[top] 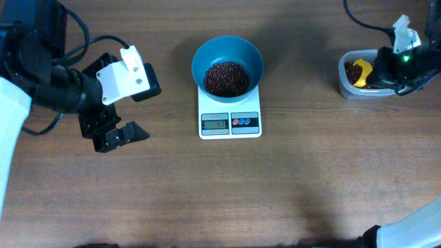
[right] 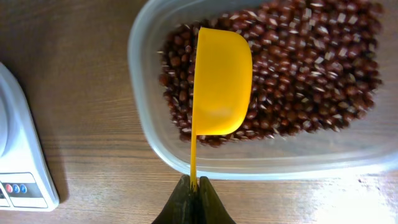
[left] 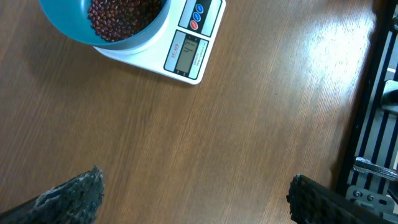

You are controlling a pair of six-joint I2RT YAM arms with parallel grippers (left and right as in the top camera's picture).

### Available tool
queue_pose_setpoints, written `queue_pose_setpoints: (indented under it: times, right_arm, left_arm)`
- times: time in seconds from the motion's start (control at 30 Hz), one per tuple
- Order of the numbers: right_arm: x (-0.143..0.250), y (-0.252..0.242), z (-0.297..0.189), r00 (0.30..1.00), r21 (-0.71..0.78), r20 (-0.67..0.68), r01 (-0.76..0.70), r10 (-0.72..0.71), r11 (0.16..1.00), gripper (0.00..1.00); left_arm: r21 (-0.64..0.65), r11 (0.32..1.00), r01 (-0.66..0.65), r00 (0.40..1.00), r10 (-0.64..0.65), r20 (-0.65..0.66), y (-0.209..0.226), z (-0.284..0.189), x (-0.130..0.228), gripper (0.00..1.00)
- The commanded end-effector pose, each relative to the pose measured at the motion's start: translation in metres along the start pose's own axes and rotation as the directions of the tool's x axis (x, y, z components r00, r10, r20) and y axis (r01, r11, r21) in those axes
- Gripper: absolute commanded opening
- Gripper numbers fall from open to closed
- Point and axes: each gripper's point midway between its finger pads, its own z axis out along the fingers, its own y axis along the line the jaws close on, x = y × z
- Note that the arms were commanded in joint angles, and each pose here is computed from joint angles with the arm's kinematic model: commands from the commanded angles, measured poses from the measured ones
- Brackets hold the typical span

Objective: Scoop item into bowl and weigh 50g on scale
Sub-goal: 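Scoop more red beans from the tub with the right gripper, then lift the scoop and carry it over the teal bowl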

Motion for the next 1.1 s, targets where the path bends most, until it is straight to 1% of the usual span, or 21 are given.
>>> queue_pose_setpoints:
  times: [0.0,0.07,0.1,0.2,0.27,0.33,0.43,0.57,0.67,0.77,0.87,0.9,0.93,1.07]
  right_arm:
    - [-0.002,-0.014,-0.009,0.997,0.008,0.025,-0.067,0.067,0.998,0.04]
    - [-0.003,-0.024,-0.012,0.994,0.01,0.035,-0.105,0.105,0.994,0.04]
    - [-0.004,-0.025,-0.014,0.991,-0.021,0.041,-0.129,0.13,0.991,0.04]
    - [-0.01,-0.021,-0.025,0.98,-0.185,0.07,-0.17,0.185,0.968,0.04]
    - [-0.012,-0.031,-0.034,0.97,-0.242,0.092,-0.196,0.223,0.95,0.04]
    - [-0.015,-0.034,-0.044,0.961,-0.325,0.117,-0.2,0.25,0.924,0.04]
    - [-0.018,-0.04,-0.055,0.946,-0.393,0.138,-0.22,0.294,0.893,0.04]
    - [-0.019,-0.033,-0.069,0.942,-0.5,0.158,-0.184,0.298,0.846,0.04]
    - [-0.024,-0.013,-0.083,0.938,-0.618,0.162,-0.146,0.307,0.772,0.04]
    - [-0.027,0.006,-0.088,0.945,-0.671,0.158,-0.11,0.286,0.733,0.04]
    - [-0.026,0.048,-0.081,0.97,-0.709,0.133,-0.049,0.201,0.704,0.04]
    - [-0.026,0.069,-0.082,0.978,-0.742,0.132,-0.009,0.16,0.671,0.04]
    - [-0.024,0.113,-0.084,0.987,-0.795,0.147,0.079,0.065,0.601,0.04]
    - [-0.014,0.169,-0.081,0.985,-0.814,0.152,0.169,-0.078,0.555,0.04]
  left_arm:
    - [-0.001,1.0,-0.009,1.0,0.009,0.002,0.0,-0.001,0.001,0.99]
    - [-0.001,1.0,-0.009,1.0,0.009,0.002,0.0,-0.001,0.001,0.99]
    - [-0.001,1.0,-0.009,1.0,0.009,0.002,0.0,-0.001,0.001,0.99]
    - [-0.001,1.0,-0.009,1.0,0.009,0.002,0.0,-0.001,0.001,0.99]
    - [-0.001,1.0,-0.009,1.0,0.009,0.002,0.0,-0.001,0.001,0.99]
    - [-0.001,1.0,-0.009,1.0,0.009,0.002,0.0,-0.001,0.001,0.99]
    - [-0.001,1.0,-0.009,1.0,0.009,0.002,0.0,-0.001,0.001,0.99]
    - [-0.001,1.0,-0.009,1.0,0.009,0.002,0.0,-0.001,0.001,0.99]
    - [-0.001,1.0,-0.009,1.0,0.009,0.002,0.0,-0.001,0.001,0.99]
    - [-0.001,1.0,-0.009,1.0,0.009,0.002,0.0,-0.001,0.001,0.99]
    - [-0.001,1.0,-0.009,1.0,0.009,0.002,0.0,-0.001,0.001,0.99]
    - [-0.001,1.0,-0.009,1.0,0.009,0.002,0.0,-0.001,0.001,0.99]
    - [-0.001,1.0,-0.009,1.0,0.009,0.002,0.0,-0.001,0.001,0.99]
    - [-0.001,1.0,-0.009,1.0,0.009,0.002,0.0,-0.001,0.001,0.99]
